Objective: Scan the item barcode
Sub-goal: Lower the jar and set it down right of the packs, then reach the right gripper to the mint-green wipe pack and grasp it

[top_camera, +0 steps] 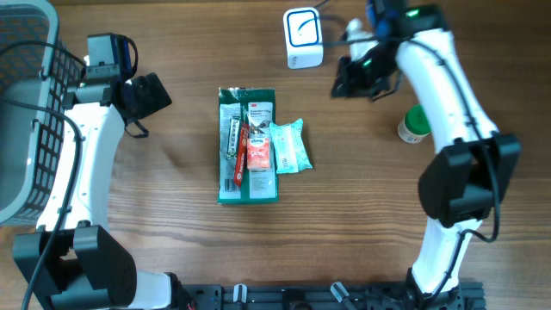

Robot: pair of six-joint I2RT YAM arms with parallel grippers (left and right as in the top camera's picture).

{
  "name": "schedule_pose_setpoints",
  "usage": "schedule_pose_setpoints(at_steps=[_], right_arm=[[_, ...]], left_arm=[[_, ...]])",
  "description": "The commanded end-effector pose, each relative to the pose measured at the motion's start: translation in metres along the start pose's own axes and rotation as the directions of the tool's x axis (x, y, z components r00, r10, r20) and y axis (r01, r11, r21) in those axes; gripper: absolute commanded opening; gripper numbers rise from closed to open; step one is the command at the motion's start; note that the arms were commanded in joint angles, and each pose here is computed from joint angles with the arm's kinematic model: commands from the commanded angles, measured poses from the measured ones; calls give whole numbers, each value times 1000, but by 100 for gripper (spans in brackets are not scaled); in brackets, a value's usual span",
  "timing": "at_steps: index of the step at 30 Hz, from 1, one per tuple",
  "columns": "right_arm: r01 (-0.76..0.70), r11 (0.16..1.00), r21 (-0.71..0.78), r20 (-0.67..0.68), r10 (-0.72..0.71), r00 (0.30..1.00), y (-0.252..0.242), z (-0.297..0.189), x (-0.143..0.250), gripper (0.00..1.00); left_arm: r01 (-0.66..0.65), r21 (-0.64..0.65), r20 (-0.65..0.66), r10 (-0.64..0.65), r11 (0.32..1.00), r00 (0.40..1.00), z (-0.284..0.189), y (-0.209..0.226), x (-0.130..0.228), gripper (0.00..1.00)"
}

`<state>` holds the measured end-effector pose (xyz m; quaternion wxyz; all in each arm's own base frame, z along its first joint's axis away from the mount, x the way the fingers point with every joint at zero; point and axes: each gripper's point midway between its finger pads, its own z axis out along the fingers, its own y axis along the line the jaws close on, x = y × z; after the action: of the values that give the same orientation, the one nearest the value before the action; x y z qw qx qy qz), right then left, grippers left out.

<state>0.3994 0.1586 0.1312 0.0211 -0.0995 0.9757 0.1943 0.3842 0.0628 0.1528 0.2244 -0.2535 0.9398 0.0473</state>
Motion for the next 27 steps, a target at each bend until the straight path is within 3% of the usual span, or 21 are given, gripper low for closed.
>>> schedule_pose_setpoints(at_steps=[1, 8, 14, 17, 27], right_arm=[[71, 997, 0, -113, -71, 991, 19, 46, 32, 37], [188, 982, 1, -141, -186, 972, 36, 118, 61, 44], [216, 976, 4, -86, -215, 973, 34, 132, 53, 49], [222, 972, 78, -82, -216, 973, 22, 132, 49, 51], [165, 984, 69, -6, -165, 986, 28, 132, 32, 36]], left_arm=[[-7, -5, 20, 7, 1000, 1000, -5, 3, -6, 100], [-7, -4, 20, 7, 1000, 1000, -5, 3, -6, 100], [-7, -4, 20, 7, 1000, 1000, -5, 3, -6, 100], [-7, -5, 20, 7, 1000, 1000, -5, 3, -6, 100], [-7, -4, 20, 7, 1000, 1000, -5, 3, -6, 100]])
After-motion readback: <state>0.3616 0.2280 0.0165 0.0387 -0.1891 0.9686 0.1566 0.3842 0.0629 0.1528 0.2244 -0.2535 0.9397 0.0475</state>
